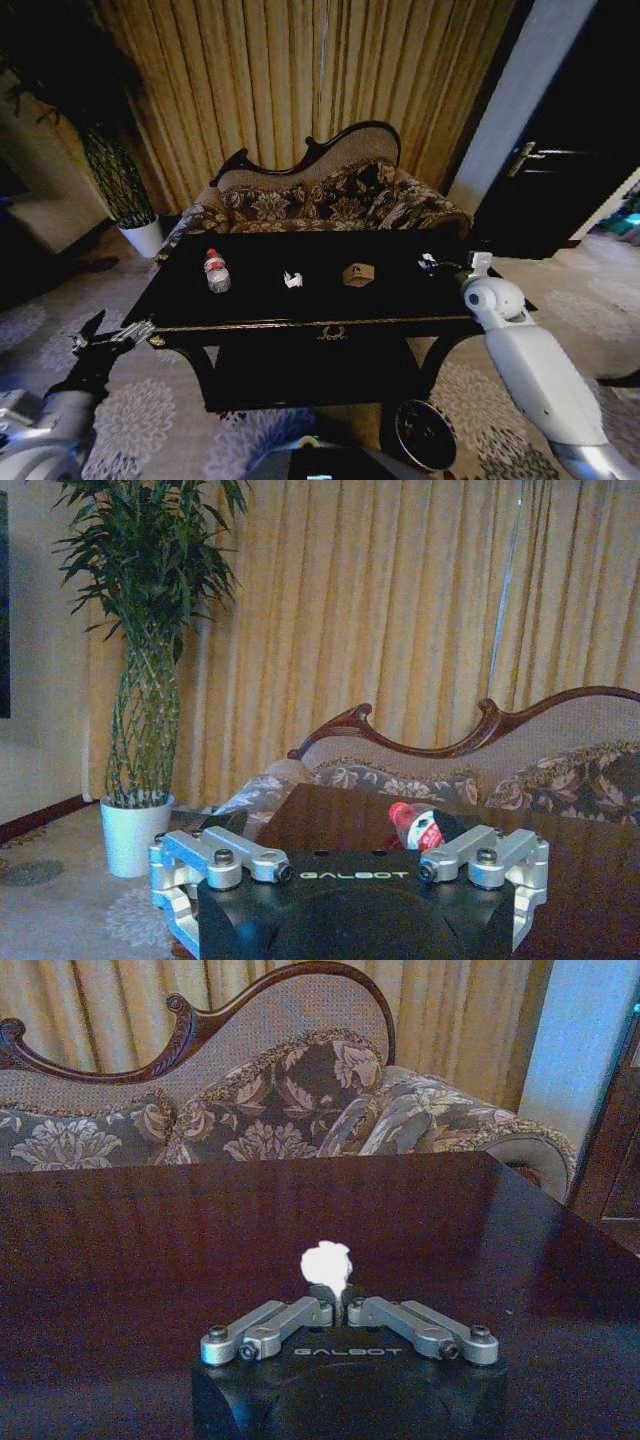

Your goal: Move to the front of the table and place the trash on the table into the trash bin.

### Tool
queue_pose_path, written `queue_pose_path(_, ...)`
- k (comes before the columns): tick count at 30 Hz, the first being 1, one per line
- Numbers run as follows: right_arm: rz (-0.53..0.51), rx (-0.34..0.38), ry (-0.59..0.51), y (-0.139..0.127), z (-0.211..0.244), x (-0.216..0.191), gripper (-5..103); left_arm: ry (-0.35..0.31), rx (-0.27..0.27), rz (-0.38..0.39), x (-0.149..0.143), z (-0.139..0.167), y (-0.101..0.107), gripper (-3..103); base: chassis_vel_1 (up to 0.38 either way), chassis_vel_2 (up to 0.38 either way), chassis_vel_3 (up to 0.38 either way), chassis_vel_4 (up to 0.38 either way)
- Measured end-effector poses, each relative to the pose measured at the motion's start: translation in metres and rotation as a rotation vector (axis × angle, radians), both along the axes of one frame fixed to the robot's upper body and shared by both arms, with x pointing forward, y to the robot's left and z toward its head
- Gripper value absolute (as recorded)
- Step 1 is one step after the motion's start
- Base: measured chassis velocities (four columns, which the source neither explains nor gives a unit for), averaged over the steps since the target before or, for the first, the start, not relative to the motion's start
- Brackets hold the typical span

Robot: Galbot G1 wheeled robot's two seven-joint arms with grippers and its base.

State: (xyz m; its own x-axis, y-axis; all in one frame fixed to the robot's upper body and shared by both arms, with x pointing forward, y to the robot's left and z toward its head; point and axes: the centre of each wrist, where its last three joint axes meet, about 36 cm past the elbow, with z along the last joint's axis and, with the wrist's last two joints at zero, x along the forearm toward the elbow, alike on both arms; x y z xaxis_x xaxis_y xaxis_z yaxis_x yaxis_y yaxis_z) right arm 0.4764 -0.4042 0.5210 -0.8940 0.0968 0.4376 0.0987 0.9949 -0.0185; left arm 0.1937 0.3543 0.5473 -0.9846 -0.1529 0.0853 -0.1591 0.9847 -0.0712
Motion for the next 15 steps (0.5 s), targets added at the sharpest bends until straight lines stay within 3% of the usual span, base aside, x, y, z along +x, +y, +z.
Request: queue_pose_path(15,-0.003,-0.001,-0.004,-0.0010,-0.0012,-0.0029,1,0.004,0.001,-0.012,-0.0002,-0.0011,0.0017,100,0.000,0.000,0.000,0.000)
